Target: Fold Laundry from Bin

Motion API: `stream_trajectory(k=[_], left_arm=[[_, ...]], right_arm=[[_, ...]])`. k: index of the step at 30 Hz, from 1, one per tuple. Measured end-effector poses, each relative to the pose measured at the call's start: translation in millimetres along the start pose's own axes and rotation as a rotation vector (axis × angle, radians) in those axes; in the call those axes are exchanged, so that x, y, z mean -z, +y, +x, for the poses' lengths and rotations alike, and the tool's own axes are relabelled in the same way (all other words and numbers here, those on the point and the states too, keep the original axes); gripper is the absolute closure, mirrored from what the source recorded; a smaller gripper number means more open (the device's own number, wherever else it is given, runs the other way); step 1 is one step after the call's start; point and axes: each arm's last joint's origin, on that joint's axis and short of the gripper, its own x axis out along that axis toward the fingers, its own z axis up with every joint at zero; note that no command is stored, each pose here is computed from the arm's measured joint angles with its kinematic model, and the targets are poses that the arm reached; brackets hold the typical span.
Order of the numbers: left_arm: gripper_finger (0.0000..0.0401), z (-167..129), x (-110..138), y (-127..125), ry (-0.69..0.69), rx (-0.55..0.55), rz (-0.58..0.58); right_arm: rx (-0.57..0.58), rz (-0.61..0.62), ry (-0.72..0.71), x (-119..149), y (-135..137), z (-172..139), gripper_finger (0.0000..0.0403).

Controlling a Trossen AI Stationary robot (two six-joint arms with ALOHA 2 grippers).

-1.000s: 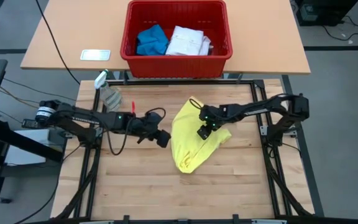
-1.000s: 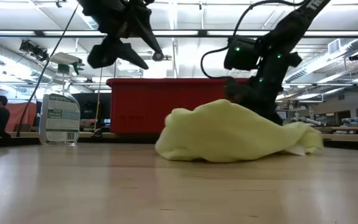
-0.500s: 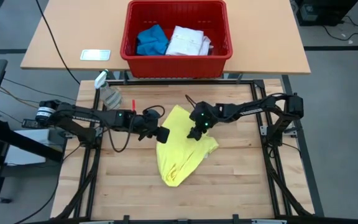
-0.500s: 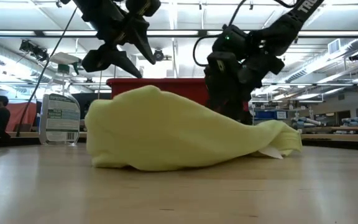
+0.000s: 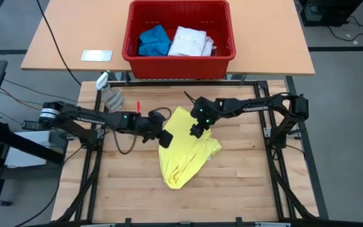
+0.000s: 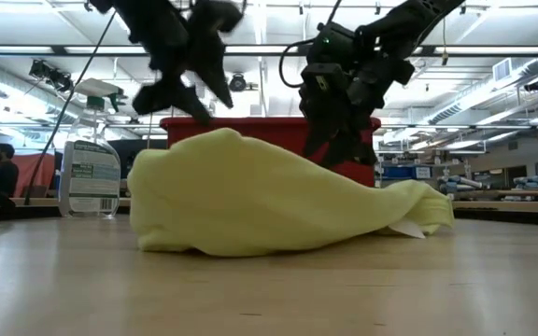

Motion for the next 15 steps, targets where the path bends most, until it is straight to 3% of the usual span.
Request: stream_trajectory(k=[4,15], left_arm=[[0.0211,33,10,10,0.116,-0.009,0.001],[0.0241,79,4,29,0.199,-0.037,0.148]], right_arm=[[0.029,0.01,-0.009,1,1,1,0.0213],[0.062,0.032,-0.042,-2,-3,-1,0.0213]])
